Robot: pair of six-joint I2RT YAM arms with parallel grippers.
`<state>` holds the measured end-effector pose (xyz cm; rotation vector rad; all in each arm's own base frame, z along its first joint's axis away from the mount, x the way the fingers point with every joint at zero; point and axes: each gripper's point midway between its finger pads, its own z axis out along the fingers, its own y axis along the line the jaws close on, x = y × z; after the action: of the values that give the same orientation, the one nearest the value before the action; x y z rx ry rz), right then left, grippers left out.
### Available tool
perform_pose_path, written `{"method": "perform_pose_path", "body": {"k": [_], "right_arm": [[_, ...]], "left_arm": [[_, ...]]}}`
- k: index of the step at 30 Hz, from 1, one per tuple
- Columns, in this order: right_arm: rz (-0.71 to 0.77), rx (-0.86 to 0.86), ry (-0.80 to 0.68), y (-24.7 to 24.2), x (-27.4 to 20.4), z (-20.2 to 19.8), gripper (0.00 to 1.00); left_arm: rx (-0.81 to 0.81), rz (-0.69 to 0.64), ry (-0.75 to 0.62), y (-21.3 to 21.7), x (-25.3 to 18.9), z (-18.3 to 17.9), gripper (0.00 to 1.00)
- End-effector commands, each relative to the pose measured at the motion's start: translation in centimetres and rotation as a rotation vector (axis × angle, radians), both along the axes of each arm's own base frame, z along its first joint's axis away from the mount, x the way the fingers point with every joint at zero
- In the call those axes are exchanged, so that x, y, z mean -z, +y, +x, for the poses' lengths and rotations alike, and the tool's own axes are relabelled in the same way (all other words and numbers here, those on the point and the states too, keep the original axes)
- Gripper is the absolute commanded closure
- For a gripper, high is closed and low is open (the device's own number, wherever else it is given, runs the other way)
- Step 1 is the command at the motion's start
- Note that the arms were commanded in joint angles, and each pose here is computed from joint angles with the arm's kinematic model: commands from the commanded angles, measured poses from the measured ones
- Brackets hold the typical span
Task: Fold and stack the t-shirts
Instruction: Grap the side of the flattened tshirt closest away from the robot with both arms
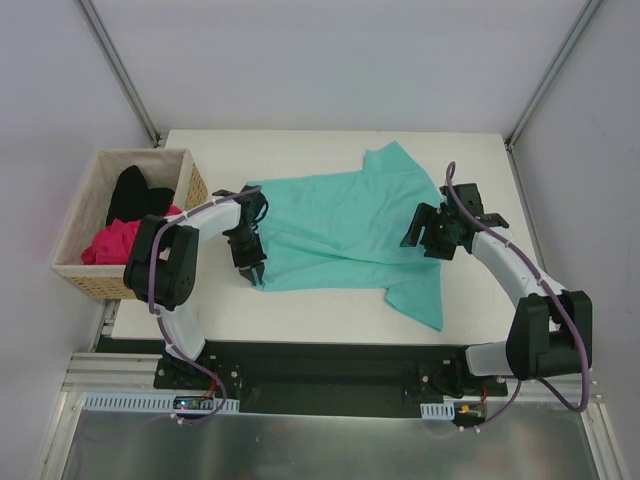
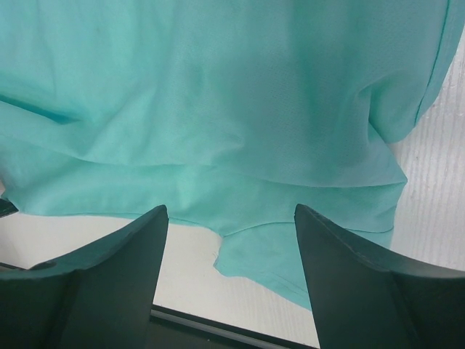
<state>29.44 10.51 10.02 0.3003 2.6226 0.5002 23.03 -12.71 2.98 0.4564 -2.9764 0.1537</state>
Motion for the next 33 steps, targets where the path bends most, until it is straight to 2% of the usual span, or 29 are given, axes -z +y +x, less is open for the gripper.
{"method": "perform_pose_path", "body": {"k": [1, 18, 20, 22, 33], "right_arm": [[0.023, -0.006, -0.035, 0.8, -1.8, 0.9, 0.26], [0.031, -0.012, -0.042, 1.0, -2.7, 1.5, 0.27], [0.035, -0.009, -0.040, 1.0, -2.7, 1.5, 0.27], [0.034, -0.006, -0.045, 1.0, -3.0, 1.5, 0.27], [0.012, 0.018, -0.039, 0.5, -3.0, 1.2, 0.27]], "left_arm": [[0.012, 0.021, 0.049, 0.4, 0.5, -1.1, 0.84], [-0.004, 0.060, 0.124, 1.5, 1.6, -3.7, 0.83], [-0.006, 0.063, 0.132, 1.5, 1.7, -3.8, 0.87], [-0.006, 0.058, 0.133, 1.4, 1.8, -3.8, 0.99], [-0.005, 0.012, 0.035, 0.5, 0.0, -1.6, 1.00]]}}
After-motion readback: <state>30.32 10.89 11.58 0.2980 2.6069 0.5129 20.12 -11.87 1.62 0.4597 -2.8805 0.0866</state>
